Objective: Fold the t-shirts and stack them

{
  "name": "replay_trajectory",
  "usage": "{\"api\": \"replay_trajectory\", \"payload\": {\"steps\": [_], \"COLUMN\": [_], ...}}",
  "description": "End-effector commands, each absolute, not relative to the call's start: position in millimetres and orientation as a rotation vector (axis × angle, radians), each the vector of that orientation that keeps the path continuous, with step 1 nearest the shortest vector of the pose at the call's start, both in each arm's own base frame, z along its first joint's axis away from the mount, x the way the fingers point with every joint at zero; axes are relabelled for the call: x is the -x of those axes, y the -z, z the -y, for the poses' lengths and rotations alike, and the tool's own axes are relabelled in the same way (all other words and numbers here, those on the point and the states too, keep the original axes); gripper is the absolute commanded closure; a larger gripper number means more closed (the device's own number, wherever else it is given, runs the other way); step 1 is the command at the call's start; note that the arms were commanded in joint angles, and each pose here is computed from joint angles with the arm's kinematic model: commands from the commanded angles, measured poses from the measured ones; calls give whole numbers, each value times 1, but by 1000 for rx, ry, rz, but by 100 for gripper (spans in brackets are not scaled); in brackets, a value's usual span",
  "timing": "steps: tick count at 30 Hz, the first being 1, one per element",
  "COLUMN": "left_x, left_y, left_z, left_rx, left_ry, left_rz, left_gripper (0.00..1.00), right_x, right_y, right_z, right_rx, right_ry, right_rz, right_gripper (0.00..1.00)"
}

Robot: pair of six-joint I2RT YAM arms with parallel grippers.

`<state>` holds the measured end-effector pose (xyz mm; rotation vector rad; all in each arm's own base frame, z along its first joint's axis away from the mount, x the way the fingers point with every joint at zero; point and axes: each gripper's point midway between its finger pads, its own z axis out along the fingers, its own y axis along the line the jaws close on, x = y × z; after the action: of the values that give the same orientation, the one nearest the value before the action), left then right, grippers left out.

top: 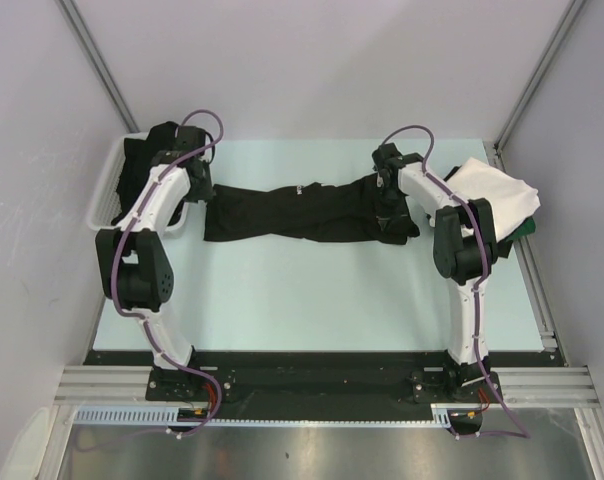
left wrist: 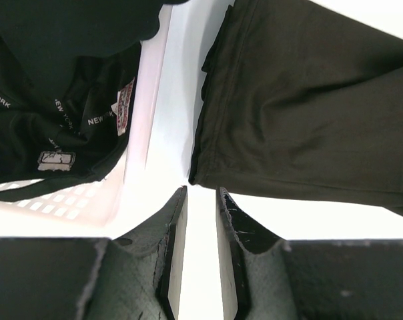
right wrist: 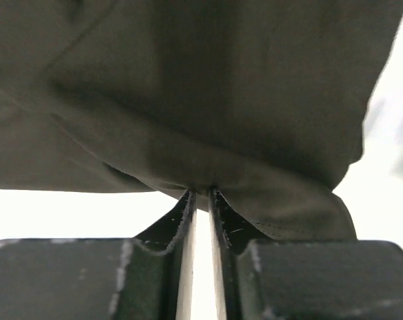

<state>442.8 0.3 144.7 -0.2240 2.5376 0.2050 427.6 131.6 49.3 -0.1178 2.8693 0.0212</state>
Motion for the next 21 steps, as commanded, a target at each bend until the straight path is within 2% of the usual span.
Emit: {"api": "replay_trajectory", "payload": {"steps": [1,3,4,21], "left_x": [-438,-436,-436,-437], "left_y": [-166,-166,-166,-168], "left_z": [-2,-2,-1,4], "left_rx": [230,230,228,225], "left_ry": [-209,-207,-203,-160], "left_rz": [-2482,-2480,-2478,-2464], "left_gripper": [72,72,72,73], "right_x": [-426,-426,-424,-375], "right_y": [-58,-60,-60,-97], "right_z": [-137,-137,-138,-160], "right_rx": [119,118,119,145], "right_ry": [-76,-84,-90,-224], "right_rz": [-2846,-2843,-2845,-2885], "right_gripper": [88,91,100,100]}}
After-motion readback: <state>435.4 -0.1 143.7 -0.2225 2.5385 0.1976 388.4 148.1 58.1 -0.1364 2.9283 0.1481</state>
